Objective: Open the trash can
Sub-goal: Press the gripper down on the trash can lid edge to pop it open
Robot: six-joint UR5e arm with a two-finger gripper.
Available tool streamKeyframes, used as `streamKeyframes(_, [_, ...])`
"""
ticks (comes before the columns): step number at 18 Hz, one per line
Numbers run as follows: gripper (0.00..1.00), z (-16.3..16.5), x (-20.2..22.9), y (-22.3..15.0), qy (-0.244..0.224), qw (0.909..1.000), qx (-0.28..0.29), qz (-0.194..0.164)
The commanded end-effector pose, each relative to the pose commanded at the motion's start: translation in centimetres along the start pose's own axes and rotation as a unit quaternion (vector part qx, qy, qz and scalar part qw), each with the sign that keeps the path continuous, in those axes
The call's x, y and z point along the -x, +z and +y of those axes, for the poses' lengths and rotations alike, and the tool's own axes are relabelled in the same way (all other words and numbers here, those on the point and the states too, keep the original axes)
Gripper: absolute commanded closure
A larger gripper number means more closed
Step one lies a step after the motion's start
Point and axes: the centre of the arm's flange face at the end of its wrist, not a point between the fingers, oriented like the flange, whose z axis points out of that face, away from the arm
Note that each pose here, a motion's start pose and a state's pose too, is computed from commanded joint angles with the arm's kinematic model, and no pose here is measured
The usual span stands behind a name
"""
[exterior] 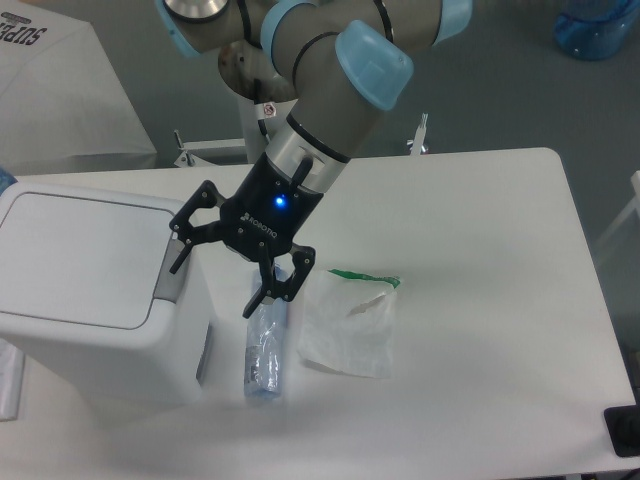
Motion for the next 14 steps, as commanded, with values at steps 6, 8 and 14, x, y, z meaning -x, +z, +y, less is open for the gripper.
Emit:
streamKeyframes(6, [0.00, 0.9, 0.3, 0.6, -0.005, 1.0000, 0.008, 0.001])
streamKeyframes(8, [0.00, 1.1, 0.4, 0.8, -0.007, 0.9999, 0.009, 0.001])
streamKeyframes(14, [0.00, 1.3, 0.4, 1.0, -0.008, 0.9999, 0.011, 0.003])
